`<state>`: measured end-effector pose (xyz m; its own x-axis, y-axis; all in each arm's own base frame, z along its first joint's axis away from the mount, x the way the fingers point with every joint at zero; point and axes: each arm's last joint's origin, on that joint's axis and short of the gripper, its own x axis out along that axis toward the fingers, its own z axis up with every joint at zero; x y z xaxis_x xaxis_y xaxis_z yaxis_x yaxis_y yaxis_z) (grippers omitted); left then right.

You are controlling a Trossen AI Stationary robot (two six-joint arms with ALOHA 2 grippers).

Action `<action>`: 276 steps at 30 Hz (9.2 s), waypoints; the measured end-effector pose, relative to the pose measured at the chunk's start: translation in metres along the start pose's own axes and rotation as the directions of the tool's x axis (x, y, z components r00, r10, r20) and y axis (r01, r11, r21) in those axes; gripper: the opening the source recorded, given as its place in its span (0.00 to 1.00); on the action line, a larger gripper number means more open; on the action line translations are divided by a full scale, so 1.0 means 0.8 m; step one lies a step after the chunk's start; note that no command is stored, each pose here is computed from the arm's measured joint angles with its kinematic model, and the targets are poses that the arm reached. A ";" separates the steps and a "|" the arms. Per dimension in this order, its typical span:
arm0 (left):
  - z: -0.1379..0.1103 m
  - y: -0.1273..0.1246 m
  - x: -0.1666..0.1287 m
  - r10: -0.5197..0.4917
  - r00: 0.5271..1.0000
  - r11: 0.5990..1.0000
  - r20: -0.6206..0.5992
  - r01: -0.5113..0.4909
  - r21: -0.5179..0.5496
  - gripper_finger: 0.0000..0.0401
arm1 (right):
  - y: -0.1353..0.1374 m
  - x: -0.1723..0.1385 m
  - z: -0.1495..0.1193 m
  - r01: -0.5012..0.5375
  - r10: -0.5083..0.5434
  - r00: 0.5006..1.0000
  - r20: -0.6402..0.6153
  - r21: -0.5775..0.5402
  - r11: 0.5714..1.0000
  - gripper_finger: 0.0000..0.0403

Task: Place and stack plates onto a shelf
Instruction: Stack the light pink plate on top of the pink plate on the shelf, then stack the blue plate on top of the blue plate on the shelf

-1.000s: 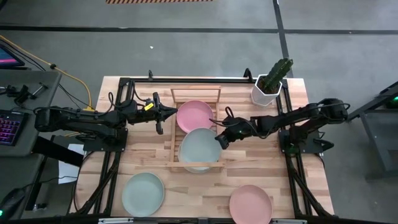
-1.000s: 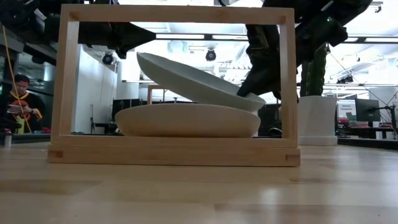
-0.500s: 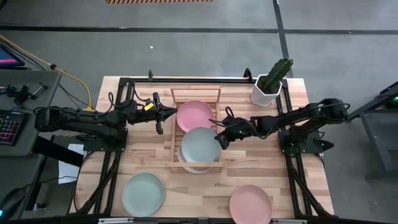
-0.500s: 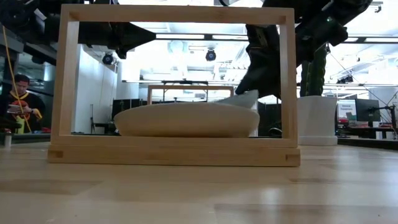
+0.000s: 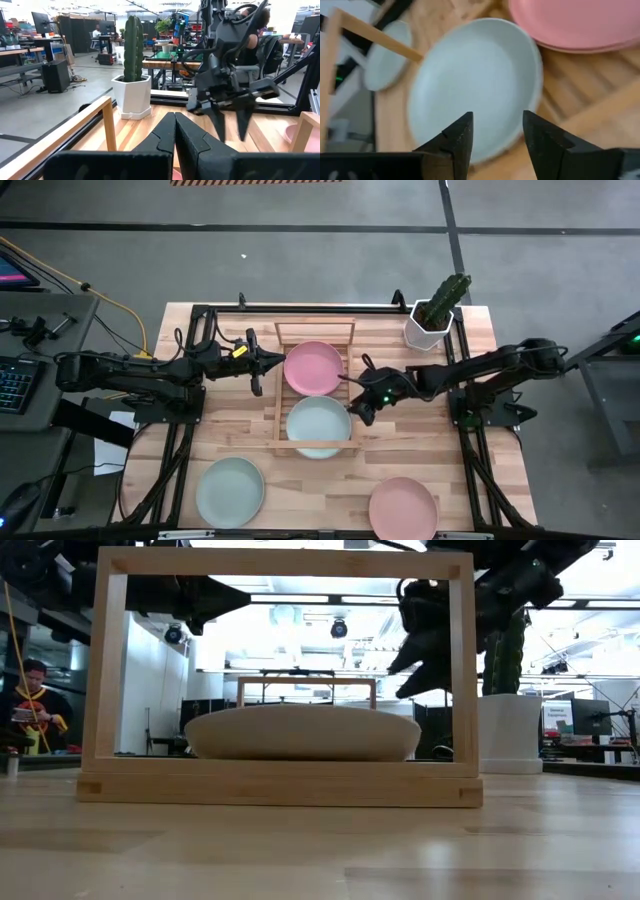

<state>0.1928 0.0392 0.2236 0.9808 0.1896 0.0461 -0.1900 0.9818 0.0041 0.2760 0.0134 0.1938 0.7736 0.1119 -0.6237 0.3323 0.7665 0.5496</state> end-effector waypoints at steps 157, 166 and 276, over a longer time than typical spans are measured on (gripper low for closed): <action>0.010 -0.003 -0.038 -0.072 0.993 0.997 -0.095 0.070 -0.026 0.00 | 0.094 -0.022 -0.201 -0.078 0.041 0.730 -0.683 -0.024 0.997 0.01; 0.011 -0.003 -0.038 -0.072 0.993 0.997 -0.095 0.070 -0.020 0.00 | 0.115 -0.066 -0.132 -0.300 0.330 0.816 -0.475 0.141 0.944 0.00; 0.012 -0.002 -0.038 -0.057 0.995 0.998 -0.083 0.058 0.004 0.00 | -0.048 -0.063 -0.012 0.234 0.056 0.635 0.770 -0.261 0.936 0.50</action>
<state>0.1630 0.0314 0.2319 0.9904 0.1334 -0.0373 -0.1331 0.9911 0.0105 0.2189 -0.0158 0.1986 0.9256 -0.3733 0.0624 0.3515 0.9091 0.2234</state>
